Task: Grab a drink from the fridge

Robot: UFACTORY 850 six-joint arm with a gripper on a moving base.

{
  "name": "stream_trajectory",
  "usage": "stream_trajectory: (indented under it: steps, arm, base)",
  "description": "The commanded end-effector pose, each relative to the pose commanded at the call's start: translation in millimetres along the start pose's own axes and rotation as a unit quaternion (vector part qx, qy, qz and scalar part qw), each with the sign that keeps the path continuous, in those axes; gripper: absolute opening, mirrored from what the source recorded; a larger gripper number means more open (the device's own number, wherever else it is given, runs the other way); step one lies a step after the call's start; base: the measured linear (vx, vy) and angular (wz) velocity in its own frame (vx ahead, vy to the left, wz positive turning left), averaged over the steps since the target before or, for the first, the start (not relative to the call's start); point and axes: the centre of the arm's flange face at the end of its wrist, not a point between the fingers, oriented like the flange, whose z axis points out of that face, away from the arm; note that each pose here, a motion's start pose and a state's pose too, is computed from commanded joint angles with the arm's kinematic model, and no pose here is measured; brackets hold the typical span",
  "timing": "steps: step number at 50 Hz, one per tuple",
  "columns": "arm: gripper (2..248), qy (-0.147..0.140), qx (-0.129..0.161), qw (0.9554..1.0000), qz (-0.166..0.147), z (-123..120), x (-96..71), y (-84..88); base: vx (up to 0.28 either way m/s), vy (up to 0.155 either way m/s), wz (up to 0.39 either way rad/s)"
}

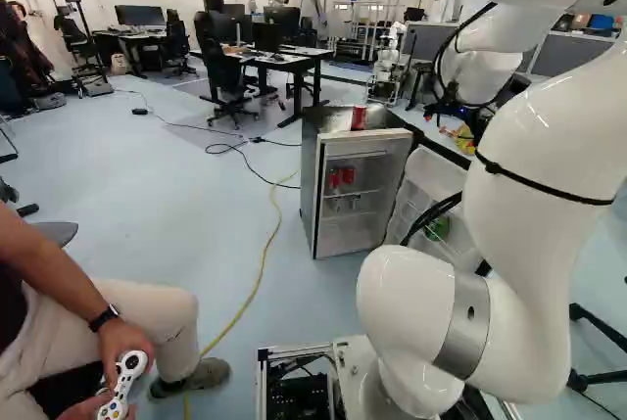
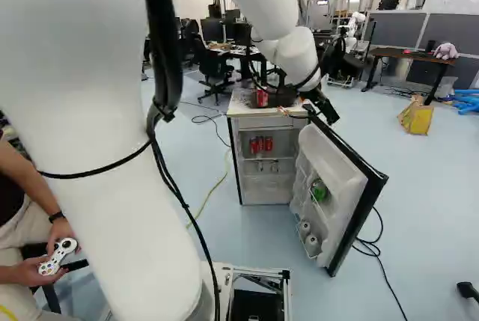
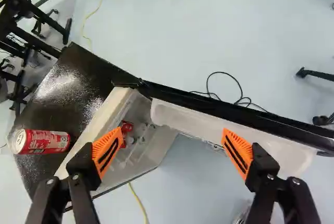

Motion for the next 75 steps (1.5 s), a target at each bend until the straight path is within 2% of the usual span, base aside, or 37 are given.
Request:
stream_trajectory:
  steps: [17,41,75]
  arm:
    - [247,-0.028,-0.009,0.9988,0.040,11,16.4,15.7]
    - [247,-0.019,-0.023,0.9975,0.064,28,47.6,39.4]
    - [247,-0.023,-0.039,0.9947,0.093,52,88.2,74.0]
  base:
    - [0.000,0.000,0.000]
    - [0.000,0.000,0.000]
    - [0.000,0.000,0.000]
